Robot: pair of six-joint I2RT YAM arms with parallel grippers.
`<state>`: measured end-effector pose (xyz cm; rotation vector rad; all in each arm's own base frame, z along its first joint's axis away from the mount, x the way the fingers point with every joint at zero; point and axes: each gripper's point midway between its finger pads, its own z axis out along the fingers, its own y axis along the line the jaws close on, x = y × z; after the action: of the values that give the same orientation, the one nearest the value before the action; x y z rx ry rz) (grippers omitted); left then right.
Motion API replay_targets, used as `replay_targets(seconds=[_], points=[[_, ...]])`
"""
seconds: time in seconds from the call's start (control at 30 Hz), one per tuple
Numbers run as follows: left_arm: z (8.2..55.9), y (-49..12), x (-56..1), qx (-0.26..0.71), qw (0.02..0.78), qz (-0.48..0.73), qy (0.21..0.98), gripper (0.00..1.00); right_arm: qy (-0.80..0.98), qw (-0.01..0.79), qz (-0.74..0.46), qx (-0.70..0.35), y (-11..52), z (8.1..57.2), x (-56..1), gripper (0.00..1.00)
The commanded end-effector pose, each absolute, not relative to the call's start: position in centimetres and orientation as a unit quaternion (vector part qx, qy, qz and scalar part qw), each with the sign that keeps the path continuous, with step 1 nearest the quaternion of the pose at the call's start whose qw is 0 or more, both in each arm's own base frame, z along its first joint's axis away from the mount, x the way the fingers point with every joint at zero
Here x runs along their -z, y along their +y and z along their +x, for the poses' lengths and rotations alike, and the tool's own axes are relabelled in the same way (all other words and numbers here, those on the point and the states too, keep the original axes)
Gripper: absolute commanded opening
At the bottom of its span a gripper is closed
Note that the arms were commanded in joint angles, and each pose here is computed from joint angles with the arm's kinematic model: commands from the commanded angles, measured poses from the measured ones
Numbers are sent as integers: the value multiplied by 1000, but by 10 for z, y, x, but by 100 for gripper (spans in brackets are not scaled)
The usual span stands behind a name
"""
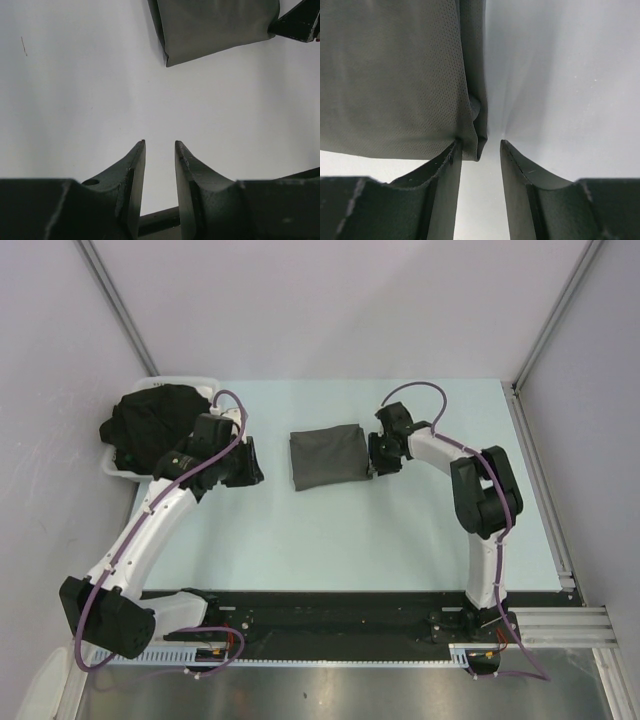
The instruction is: Fold and stack the t-shirts
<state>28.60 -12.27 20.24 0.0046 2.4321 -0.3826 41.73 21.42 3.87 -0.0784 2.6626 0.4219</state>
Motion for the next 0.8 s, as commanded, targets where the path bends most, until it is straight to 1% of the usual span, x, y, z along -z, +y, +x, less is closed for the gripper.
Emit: replay_targets(seconds=[0.0,0.43,0.73,0.77], points=[[287,-124,-217,153,353,-7,923,35,963,216,-21,-162,217,420,-29,42],[293,-127,-216,153,350,-6,924,35,963,202,-11,-180,222,420,-18,42],[293,-127,-216,151,351,-5,924,35,965,182,-12,-189,230,412,-8,41],[293,-127,-216,151,350,-5,925,35,966,179,-14,-187,230,410,-7,40]])
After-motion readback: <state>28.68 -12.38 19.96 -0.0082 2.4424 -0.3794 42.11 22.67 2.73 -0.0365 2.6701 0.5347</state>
